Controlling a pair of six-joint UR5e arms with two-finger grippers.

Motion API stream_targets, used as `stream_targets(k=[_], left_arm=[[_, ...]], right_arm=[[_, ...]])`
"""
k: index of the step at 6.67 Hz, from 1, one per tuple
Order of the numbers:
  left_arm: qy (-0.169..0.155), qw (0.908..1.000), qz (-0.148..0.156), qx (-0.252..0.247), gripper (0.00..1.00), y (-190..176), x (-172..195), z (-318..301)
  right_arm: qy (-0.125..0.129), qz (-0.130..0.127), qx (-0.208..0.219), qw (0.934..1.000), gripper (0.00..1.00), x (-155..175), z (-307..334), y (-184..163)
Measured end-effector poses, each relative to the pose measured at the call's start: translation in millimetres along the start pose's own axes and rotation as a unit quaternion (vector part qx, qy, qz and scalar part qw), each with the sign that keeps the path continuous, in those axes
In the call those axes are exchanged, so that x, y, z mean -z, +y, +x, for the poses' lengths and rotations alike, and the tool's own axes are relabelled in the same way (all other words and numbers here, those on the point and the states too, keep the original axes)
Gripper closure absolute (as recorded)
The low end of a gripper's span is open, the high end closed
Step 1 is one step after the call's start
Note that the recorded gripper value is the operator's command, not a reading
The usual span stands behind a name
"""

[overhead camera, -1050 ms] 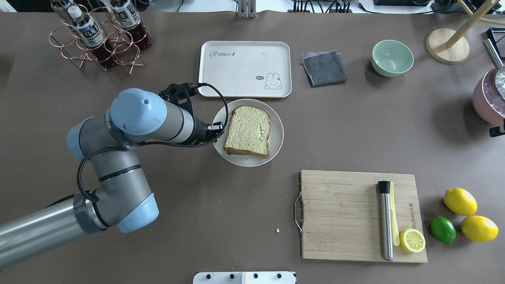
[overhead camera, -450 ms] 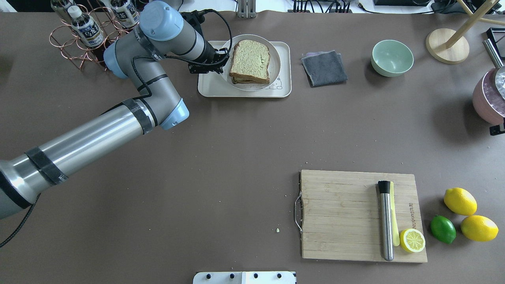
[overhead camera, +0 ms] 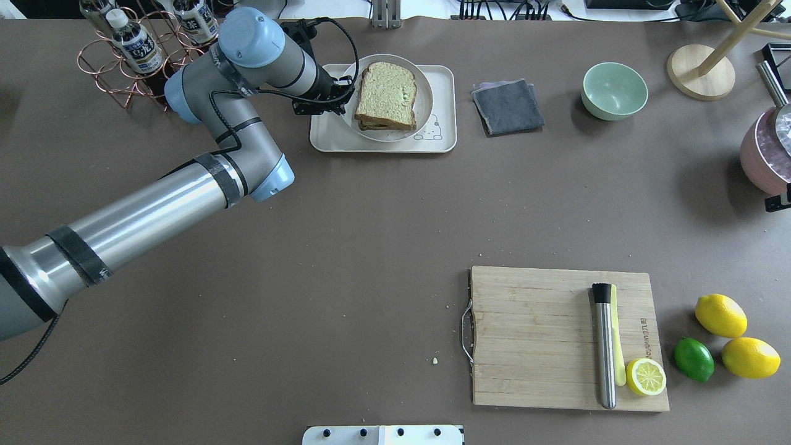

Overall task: Make sandwich and place on tray
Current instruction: 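Set the plate on the tray, release, and withdraw the left gripper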

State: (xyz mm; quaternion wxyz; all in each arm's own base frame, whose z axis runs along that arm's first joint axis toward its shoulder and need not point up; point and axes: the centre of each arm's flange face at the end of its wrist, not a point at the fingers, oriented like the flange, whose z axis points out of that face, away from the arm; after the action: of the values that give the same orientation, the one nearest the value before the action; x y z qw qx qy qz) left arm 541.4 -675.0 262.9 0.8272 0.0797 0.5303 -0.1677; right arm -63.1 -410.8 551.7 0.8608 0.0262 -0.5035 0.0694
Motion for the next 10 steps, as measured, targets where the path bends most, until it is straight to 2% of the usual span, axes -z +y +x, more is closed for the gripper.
stream_targets(k=[2, 3, 4, 5, 7, 8, 10], left_arm=[[0.011, 0.9999, -0.002, 0.004, 0.33, -2, 8, 2], [0.023, 0.9997, -0.006, 0.009, 0.33, -2, 24, -2], [0.031, 0.9993, -0.018, 0.01, 0.33, 1, 51, -22], [0.025, 0.9989, -0.04, -0.001, 0.33, -4, 87, -57], [-0.015, 0.9933, -0.073, -0.089, 0.33, -33, 170, -140], [-0.046, 0.9858, -0.082, -0.139, 0.32, -41, 213, -179], [-0.106, 0.9611, -0.102, -0.234, 0.29, -47, 301, -288]], right_arm=[[0.003, -0.005, 0.004, 1.0, 0.0, -6, -4, 1], [0.007, -0.001, 0.005, 1.0, 0.0, -7, -4, 0], [0.009, 0.002, 0.006, 0.9999, 0.0, -7, -5, -1], [0.01, 0.004, 0.008, 0.9999, 0.0, -6, -6, -2], [0.021, 0.014, 0.005, 0.9997, 0.0, -4, 3, -4], [0.04, 0.02, 0.006, 0.999, 0.0, -7, 9, -6], [0.092, 0.011, 0.035, 0.995, 0.0, 5, 37, -19]])
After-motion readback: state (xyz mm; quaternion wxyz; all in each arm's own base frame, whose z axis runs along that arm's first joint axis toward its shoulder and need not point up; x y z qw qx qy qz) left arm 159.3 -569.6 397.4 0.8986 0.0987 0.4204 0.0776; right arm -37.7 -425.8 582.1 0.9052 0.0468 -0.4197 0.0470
